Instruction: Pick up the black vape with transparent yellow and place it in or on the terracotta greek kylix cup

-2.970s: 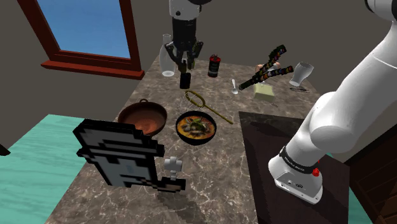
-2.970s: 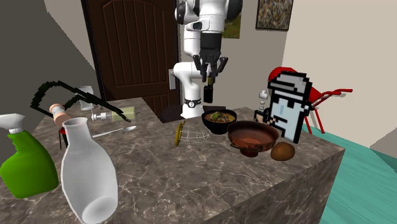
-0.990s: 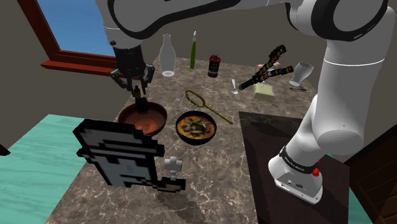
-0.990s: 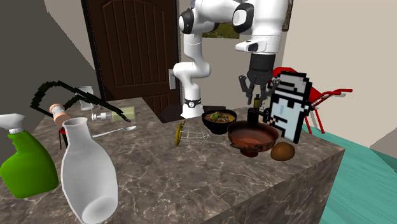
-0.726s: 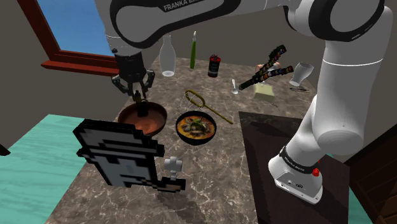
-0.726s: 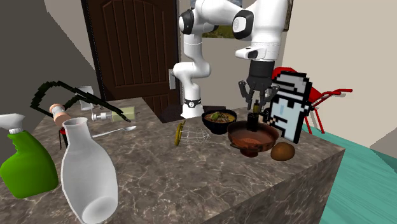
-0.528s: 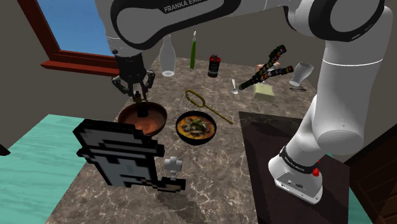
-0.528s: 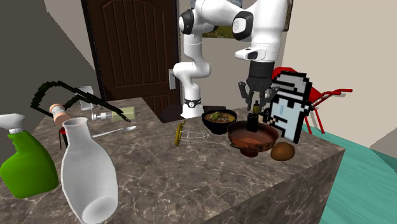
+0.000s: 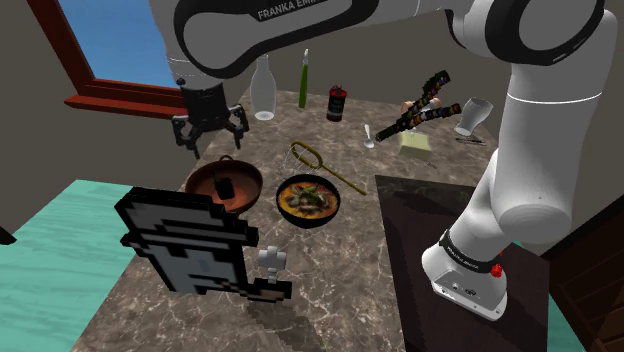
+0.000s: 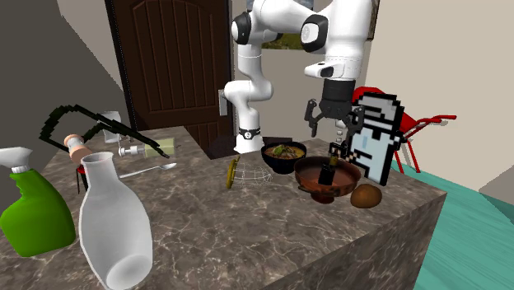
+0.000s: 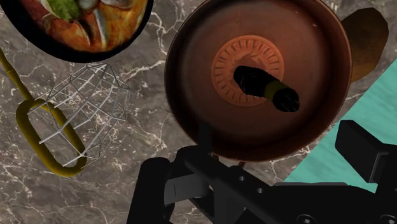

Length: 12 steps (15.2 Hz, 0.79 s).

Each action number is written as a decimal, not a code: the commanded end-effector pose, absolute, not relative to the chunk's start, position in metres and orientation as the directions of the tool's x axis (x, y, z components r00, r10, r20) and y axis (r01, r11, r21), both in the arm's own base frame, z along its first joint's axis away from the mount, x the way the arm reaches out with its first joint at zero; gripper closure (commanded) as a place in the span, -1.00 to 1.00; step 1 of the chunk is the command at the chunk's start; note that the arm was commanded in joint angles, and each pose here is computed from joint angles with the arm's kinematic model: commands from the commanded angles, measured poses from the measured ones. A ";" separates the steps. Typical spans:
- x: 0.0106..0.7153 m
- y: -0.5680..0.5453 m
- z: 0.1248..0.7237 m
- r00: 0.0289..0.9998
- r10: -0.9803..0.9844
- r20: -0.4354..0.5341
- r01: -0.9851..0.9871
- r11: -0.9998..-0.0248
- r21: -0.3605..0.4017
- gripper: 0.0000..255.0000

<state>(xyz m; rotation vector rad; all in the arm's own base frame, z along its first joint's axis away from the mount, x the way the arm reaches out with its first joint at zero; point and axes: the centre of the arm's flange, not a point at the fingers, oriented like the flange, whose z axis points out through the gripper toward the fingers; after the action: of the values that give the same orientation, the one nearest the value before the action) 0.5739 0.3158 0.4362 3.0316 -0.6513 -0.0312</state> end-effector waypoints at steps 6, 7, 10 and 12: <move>0.575 0.318 0.486 0.912 -0.411 -0.011 -0.410 -0.911 0.044 -1.00; 0.575 0.318 0.486 0.912 -0.411 -0.011 -0.410 -0.911 0.044 -1.00; 0.575 0.318 0.486 0.912 -0.411 -0.011 -0.410 -0.911 0.044 -1.00; 0.575 0.318 0.486 0.912 -0.411 -0.011 -0.410 -0.911 0.044 -1.00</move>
<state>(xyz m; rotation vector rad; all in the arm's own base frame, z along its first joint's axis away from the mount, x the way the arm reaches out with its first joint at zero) 0.5752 0.3176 0.4862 3.0317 -0.6513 -0.0311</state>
